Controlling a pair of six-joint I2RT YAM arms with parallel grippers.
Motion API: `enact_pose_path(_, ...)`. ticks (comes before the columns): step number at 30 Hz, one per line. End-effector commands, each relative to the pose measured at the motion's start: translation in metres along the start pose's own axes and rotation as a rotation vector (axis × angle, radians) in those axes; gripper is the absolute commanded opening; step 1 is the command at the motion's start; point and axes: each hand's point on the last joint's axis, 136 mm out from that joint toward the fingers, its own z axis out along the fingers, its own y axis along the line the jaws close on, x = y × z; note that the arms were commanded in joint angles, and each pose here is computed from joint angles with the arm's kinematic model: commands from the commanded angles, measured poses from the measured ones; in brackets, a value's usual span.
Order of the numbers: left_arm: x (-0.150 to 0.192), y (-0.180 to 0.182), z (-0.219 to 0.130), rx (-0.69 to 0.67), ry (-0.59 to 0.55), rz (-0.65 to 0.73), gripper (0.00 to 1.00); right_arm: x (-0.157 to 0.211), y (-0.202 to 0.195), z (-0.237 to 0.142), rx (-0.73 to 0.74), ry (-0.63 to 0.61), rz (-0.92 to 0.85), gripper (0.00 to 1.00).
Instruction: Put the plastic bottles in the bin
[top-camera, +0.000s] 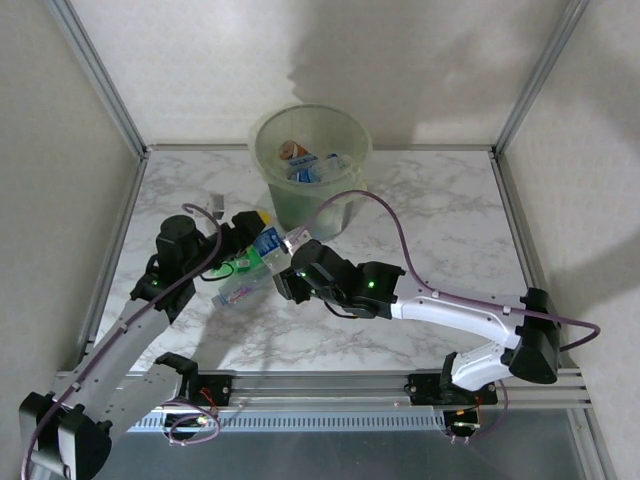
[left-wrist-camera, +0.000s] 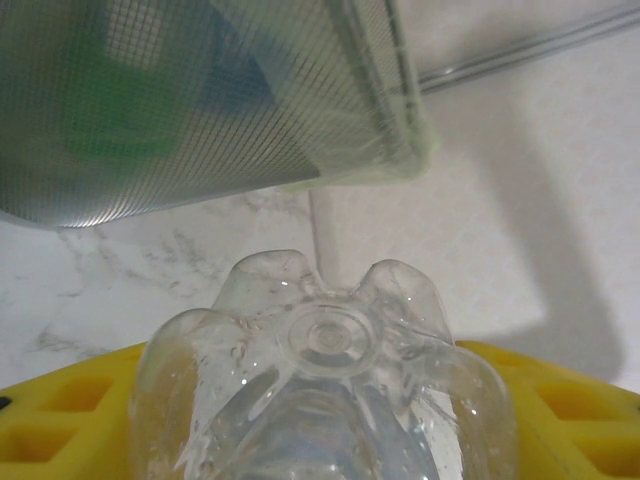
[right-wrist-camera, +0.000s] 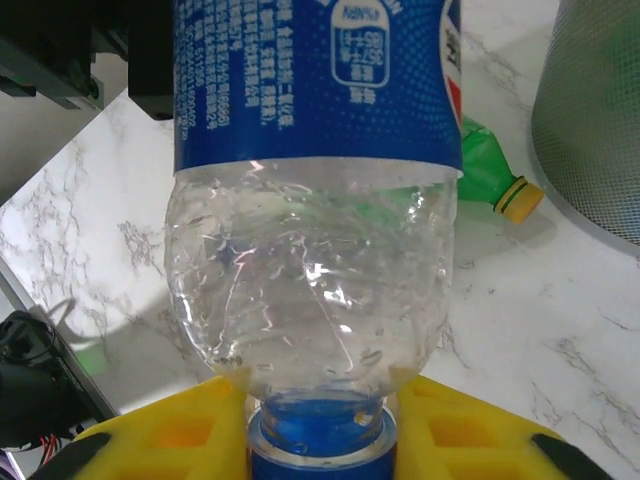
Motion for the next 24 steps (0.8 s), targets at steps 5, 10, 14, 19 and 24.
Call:
enact_pose_path(5, -0.047, -0.040, -0.034, 0.166, -0.275, -0.113, 0.51, -0.064, -0.005, -0.068, -0.027, -0.242, 0.207, 0.89)
enact_pose_path(10, -0.069, -0.054, -0.061, 0.339, -0.431, -0.270, 0.50, -0.090, 0.004, -0.098, -0.345, -0.356, 0.387, 0.93)
enact_pose_path(14, -0.075, -0.057, -0.072, 0.463, -0.477, -0.371, 0.51, -0.108, 0.005, -0.111, -0.530, -0.397, 0.484, 0.92)
enact_pose_path(19, -0.078, -0.066, -0.078, 0.511, -0.485, -0.377, 0.52, -0.134, 0.022, -0.110, -0.624, -0.392, 0.508, 0.99)
enact_pose_path(24, -0.080, -0.072, -0.085, 0.546, -0.503, -0.377, 0.52, -0.152, 0.042, -0.092, -0.696, -0.350, 0.514, 0.99)
